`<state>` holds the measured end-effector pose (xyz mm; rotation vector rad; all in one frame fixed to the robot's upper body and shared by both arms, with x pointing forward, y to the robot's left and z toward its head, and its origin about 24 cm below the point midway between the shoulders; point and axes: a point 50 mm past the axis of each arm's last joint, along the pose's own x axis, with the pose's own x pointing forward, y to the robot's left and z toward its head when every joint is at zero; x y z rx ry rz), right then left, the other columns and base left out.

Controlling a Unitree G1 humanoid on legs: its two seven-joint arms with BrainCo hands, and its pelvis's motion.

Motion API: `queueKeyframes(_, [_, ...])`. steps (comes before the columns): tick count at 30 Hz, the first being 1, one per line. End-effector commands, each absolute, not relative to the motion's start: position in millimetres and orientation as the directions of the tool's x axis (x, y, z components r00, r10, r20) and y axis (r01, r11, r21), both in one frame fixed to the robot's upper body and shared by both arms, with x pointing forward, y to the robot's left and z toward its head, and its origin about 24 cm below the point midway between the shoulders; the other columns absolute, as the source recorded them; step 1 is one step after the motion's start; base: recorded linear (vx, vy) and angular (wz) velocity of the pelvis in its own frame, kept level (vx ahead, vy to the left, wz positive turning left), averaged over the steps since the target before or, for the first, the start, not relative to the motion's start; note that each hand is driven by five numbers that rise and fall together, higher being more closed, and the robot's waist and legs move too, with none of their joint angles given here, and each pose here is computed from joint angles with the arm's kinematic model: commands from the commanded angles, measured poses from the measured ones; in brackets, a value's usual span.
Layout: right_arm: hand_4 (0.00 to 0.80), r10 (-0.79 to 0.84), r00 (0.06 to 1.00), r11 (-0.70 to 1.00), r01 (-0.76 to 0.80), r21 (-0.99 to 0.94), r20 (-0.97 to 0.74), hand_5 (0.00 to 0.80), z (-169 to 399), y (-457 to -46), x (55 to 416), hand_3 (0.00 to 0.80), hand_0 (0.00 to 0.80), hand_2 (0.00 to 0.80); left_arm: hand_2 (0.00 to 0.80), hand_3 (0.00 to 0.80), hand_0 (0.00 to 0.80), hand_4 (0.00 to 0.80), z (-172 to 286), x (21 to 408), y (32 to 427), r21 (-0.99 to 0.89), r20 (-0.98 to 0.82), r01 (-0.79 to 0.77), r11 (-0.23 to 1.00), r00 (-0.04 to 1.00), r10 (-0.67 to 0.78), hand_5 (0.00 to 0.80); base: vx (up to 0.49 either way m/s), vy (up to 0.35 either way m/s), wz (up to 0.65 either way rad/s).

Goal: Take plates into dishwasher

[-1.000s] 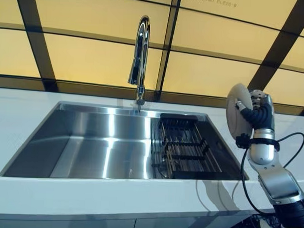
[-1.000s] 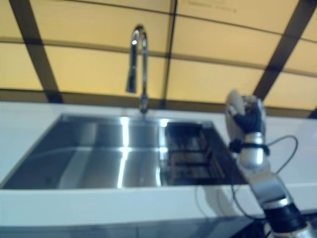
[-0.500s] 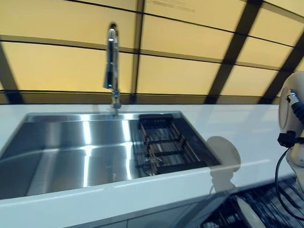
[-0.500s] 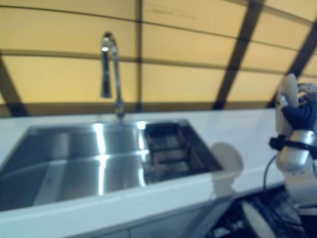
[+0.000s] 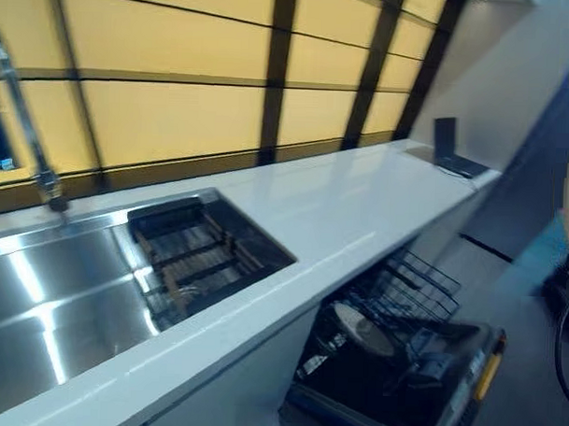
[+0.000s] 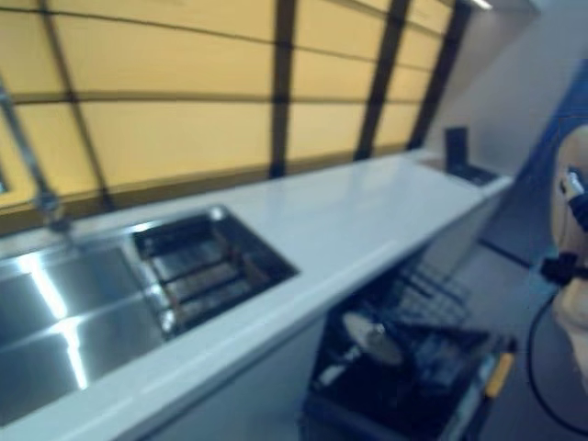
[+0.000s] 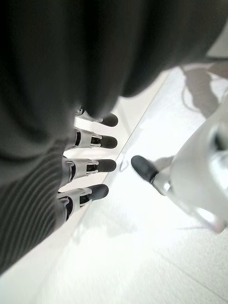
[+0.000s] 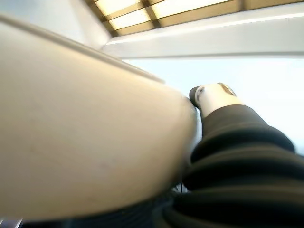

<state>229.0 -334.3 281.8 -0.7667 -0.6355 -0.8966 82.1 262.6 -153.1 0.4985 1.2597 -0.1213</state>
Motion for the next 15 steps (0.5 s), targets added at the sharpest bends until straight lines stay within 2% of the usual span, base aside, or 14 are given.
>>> queueKeyframes(1, [0.8,-0.389,0.473,0.466,0.841,-0.274,0.79,0.8,304.0,-331.4,226.8,0.8,0.8,0.8,0.0,0.0,0.0,0.0,-148.9,90.5,272.7,0.323,-0.919,0.323,0.89,0.332,0.213,0.0,-0.191,-0.37,-0.59])
queueKeyframes(5, [0.8,-0.375,0.543,0.527,0.792,-0.309,0.752,0.8,297.7,-329.5,234.5,0.8,0.8,0.8,0.0,0.0,0.0,0.0,-148.6,95.9,270.4,0.334,-0.913,0.333,0.882,0.346,0.215,0.0,-0.141,-0.372,-0.52])
queueKeyframes(15, [0.8,-0.264,0.765,0.597,0.608,-0.523,0.587,0.8,272.8,-310.7,265.5,0.8,0.8,0.8,0.0,0.0,0.0,0.0,-151.8,114.5,239.5,0.299,-0.907,0.429,0.852,0.406,0.113,0.0,-0.113,-0.261,0.1])
